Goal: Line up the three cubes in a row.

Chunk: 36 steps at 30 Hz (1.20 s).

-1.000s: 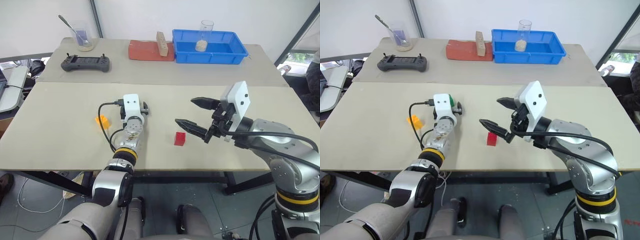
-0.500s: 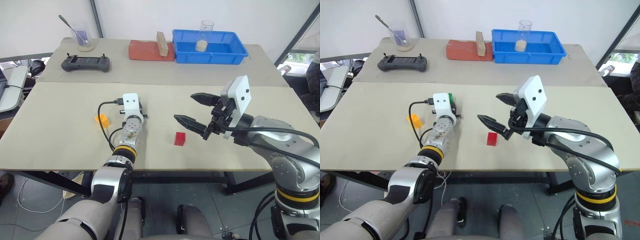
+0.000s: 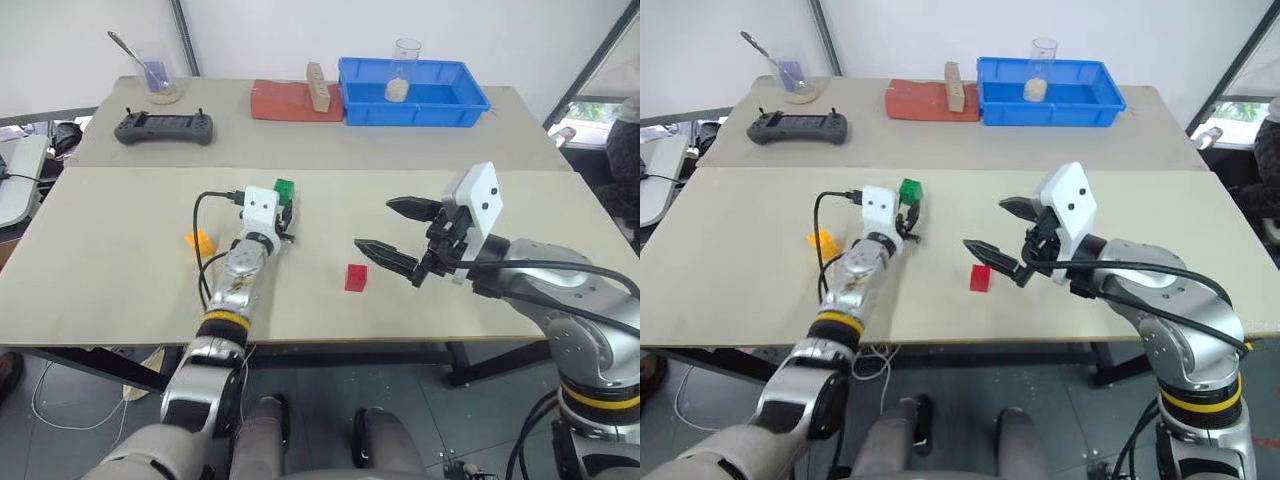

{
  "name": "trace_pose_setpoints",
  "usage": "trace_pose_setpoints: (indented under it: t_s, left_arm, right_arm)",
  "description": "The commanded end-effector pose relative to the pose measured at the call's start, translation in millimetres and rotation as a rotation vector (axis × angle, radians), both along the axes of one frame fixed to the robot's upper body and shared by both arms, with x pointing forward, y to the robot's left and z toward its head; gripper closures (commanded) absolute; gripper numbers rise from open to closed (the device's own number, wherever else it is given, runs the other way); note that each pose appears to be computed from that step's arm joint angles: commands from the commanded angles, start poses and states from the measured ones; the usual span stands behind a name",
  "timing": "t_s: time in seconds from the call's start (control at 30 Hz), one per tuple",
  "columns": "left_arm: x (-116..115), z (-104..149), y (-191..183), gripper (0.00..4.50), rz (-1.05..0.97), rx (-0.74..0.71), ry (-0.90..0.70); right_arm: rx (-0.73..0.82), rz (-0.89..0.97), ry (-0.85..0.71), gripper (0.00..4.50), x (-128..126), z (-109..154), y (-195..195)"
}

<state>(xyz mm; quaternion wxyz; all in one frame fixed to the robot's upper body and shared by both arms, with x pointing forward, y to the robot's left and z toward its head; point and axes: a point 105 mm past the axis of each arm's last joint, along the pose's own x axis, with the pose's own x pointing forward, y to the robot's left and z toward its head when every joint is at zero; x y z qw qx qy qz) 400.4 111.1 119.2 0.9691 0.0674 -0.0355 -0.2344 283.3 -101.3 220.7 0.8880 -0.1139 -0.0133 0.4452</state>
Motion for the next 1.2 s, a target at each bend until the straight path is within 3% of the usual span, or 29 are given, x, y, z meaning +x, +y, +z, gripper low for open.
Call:
trace_pose_setpoints:
  t_s: [0.03,0.2,0.33,0.6,0.87,1.2]
  left_arm:
    - [-37.3,14.7,-11.0,3.28,-0.257,0.028,0.005]
    - [-67.6,4.6,-3.2,3.28,-0.493,0.111,0.078]
    - [-73.0,-5.1,8.7,3.28,-0.656,0.194,0.125]
    - [-67.3,-17.5,-5.8,3.28,-0.846,0.272,0.131]
    - [-55.4,-22.4,-13.4,3.28,-0.883,0.301,0.126]
    - [-46.0,-23.5,-15.6,3.28,-0.924,0.325,0.135]
  right_arm:
    - [0.009,0.009,-0.065,0.0,-1.3,12.0,-3.9]
    - [0.01,0.036,-0.058,0.0,1.1,8.9,-1.4]
    - [0.019,0.052,-0.06,0.0,3.9,9.6,0.0]
    - [0.011,0.121,-0.038,0.0,-3.5,7.6,1.8]
    - [-0.096,0.165,0.03,0.0,-15.5,-9.4,-13.0]
    - [-0.092,0.16,0.035,0.0,-17.9,-9.9,-17.3]
